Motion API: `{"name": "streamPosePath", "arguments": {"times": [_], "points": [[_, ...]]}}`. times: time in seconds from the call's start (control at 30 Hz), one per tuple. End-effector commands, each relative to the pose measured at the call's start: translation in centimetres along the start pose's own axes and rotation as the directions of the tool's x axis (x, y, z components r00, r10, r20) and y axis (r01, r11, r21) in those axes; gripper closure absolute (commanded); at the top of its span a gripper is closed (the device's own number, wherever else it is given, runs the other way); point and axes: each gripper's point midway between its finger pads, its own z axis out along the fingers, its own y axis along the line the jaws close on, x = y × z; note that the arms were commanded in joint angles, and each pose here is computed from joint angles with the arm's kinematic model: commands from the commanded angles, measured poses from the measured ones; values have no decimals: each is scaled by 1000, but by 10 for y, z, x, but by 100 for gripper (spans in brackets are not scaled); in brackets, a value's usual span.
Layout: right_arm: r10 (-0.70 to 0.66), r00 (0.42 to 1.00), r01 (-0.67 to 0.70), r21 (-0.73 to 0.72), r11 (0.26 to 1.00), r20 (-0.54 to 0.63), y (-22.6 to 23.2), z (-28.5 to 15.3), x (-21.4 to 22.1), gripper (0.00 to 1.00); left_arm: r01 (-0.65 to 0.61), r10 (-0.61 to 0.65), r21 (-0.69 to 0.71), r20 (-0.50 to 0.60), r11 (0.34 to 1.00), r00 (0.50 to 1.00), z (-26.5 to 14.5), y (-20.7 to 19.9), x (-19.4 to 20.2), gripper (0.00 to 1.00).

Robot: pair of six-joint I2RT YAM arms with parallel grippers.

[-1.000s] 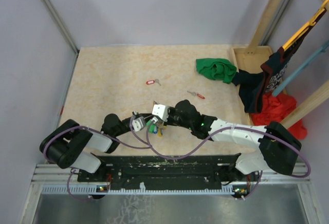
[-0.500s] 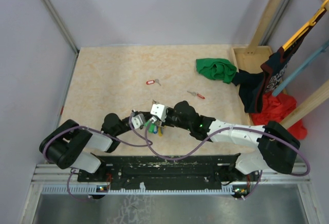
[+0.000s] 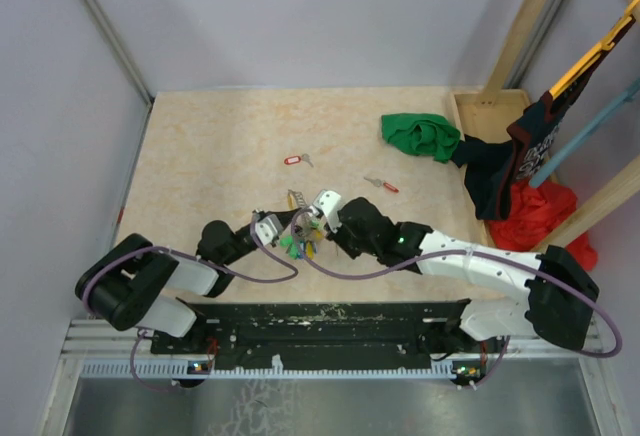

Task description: Put the keys on the keyring

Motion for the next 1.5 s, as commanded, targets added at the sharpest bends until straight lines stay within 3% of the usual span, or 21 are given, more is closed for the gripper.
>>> {"name": "streamPosePath", "arguments": {"times": [0.0, 0.1, 0.3, 0.8, 1.07, 1.3, 1.47], "points": [[298, 945, -284, 113, 952, -133, -2, -29, 10, 100, -15, 20, -91, 61, 996, 998, 1, 19, -22, 100], [379, 892, -341, 185, 922, -248, -2, -33, 32, 100, -7, 13, -122, 52, 992, 999, 0, 24, -20, 100], [447, 830, -366, 278, 888, -334, -24, -6, 55, 100, 6, 0, -150, 38, 989, 999, 0, 29, -17, 100], [445, 824, -319, 363, 876, -350, -71, 76, 55, 100, 2, 1, -163, 20, 987, 1000, 1, 32, -14, 100], [453, 844, -353, 338, 873, -287, -70, 86, 46, 100, 9, -5, -164, 24, 987, 1000, 0, 32, -14, 100], [474, 856, -413, 279, 867, -205, -66, 75, 30, 82, 13, -8, -175, 29, 985, 1000, -1, 33, -16, 100], [492, 864, -458, 245, 855, -105, -71, 60, 11, 78, 18, -11, -180, 36, 984, 999, -2, 34, -17, 100]]}}
